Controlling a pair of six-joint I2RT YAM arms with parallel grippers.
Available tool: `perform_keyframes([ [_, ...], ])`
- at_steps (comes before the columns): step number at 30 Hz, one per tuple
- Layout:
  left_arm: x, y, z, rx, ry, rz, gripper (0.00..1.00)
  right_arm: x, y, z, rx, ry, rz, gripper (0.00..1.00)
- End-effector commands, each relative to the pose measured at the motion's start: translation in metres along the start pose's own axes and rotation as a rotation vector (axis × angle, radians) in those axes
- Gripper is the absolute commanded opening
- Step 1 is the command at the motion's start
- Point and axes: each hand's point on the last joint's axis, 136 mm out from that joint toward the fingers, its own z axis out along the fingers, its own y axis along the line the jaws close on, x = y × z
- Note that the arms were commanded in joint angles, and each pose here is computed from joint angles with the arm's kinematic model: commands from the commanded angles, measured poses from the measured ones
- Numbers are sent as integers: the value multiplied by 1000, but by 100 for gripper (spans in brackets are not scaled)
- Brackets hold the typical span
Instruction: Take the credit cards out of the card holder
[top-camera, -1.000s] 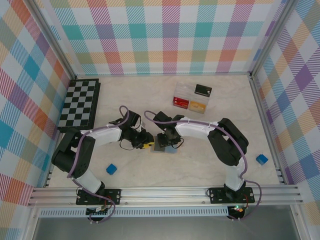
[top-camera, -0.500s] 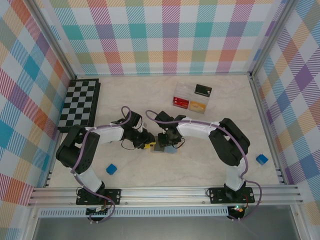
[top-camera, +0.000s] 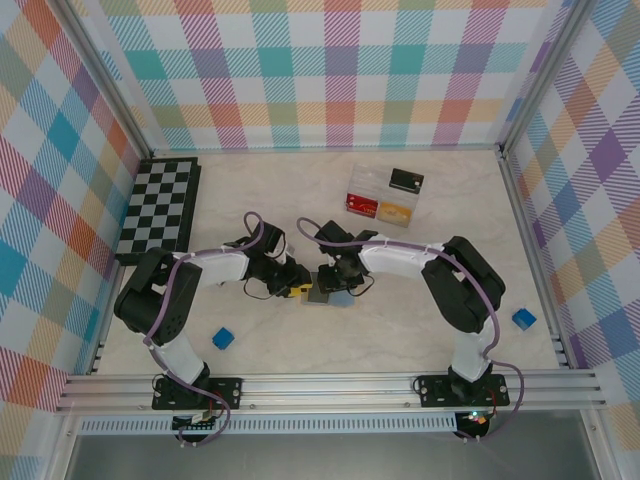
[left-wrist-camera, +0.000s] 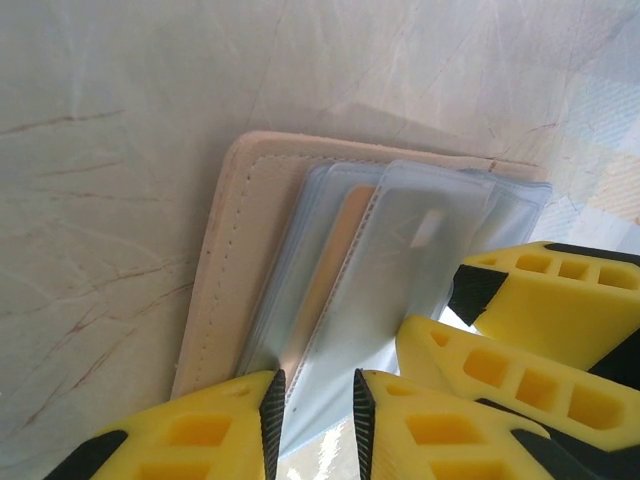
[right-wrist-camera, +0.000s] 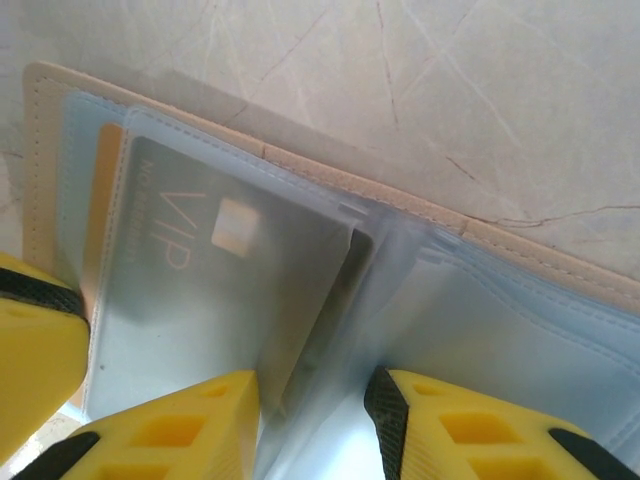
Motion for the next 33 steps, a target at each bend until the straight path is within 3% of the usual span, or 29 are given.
perform_keyframes([
  [1,3,19,7,-90,10,7,27,27,-17,17,20,99,43,37],
  [9,7,27,10,-127,20,22,22,9,2,-5,-129,38,111,36],
  [17,6,30,12,-139,21,20,20,-12,17,-37,-174,-29,184,35],
  [33,6,30,11,-142,18,18,18,-9,16,-8,-112,47,215,30],
])
